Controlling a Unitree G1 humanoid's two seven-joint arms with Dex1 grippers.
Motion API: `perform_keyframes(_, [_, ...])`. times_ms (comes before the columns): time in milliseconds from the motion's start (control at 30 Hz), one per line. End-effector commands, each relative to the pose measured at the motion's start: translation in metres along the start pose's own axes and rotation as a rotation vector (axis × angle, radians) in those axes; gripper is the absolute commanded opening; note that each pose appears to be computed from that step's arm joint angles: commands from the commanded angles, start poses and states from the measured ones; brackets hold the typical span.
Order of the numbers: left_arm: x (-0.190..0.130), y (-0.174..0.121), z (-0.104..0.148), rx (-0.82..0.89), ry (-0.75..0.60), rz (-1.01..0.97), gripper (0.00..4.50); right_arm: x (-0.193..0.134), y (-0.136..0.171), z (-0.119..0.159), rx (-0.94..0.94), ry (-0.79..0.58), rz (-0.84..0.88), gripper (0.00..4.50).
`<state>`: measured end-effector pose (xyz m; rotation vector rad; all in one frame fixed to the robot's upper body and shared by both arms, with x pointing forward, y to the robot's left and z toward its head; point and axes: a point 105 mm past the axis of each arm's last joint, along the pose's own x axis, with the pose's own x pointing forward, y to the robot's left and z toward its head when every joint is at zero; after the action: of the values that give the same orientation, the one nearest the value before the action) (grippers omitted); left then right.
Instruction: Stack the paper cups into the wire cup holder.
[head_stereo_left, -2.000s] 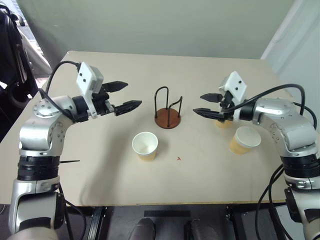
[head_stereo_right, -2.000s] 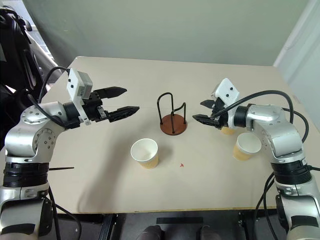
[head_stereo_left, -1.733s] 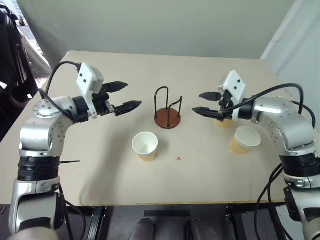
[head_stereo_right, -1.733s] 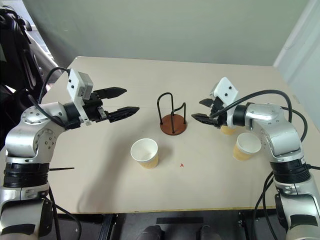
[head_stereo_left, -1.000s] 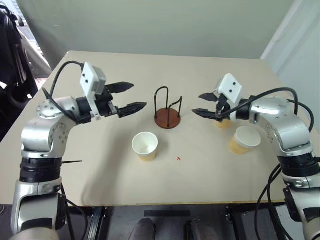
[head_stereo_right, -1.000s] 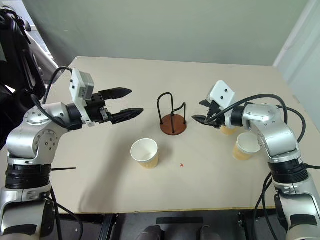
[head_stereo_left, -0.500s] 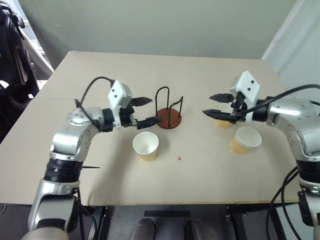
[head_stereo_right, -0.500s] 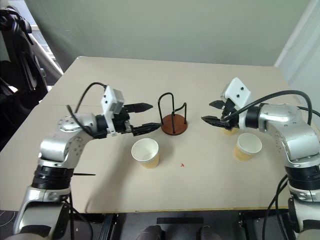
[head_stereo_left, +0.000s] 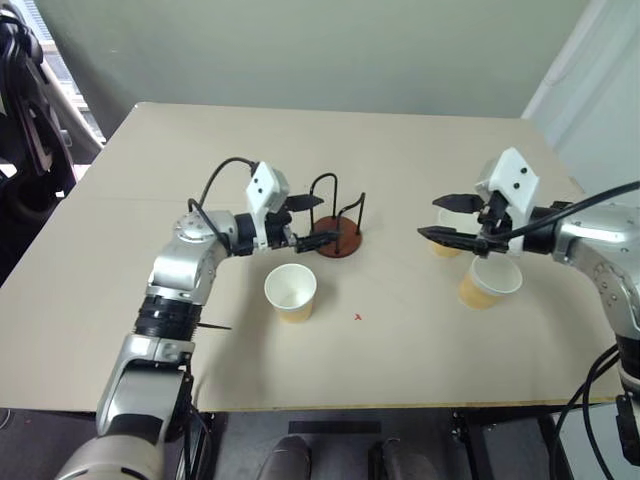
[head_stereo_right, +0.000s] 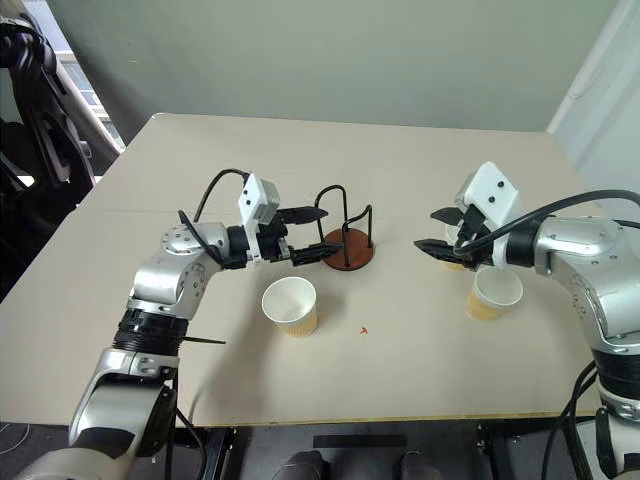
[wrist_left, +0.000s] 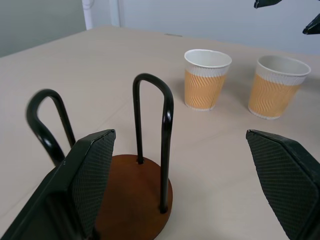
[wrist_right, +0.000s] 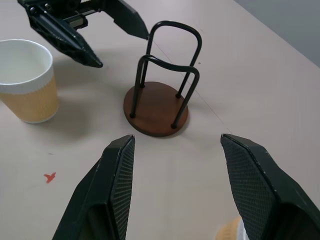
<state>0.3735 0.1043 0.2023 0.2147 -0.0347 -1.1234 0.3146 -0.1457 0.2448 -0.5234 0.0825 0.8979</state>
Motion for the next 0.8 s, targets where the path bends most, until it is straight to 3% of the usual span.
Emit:
perform_keyframes(33, [0.007, -0.003, 0.009, 0.060, -0.007, -0.030, 4.50, -0.012, -0.003, 0.013, -0.047, -0.030, -0.042, 2.70])
perform_keyframes(600, [0.028, 0.000, 0.007, 0.095, -0.023, -0.014, 4.50, -0.013, -0.003, 0.010, -0.041, -0.022, -0.058, 2.70])
perform_keyframes(700, [0.031, -0.002, 0.003, 0.096, -0.014, -0.024, 3.86, -0.013, -0.004, 0.008, -0.038, -0.018, -0.067, 2.73])
perform_keyframes(800, [0.033, -0.004, 0.002, 0.078, -0.020, -0.031, 2.80, -0.014, -0.004, 0.006, -0.033, -0.014, -0.073, 2.73])
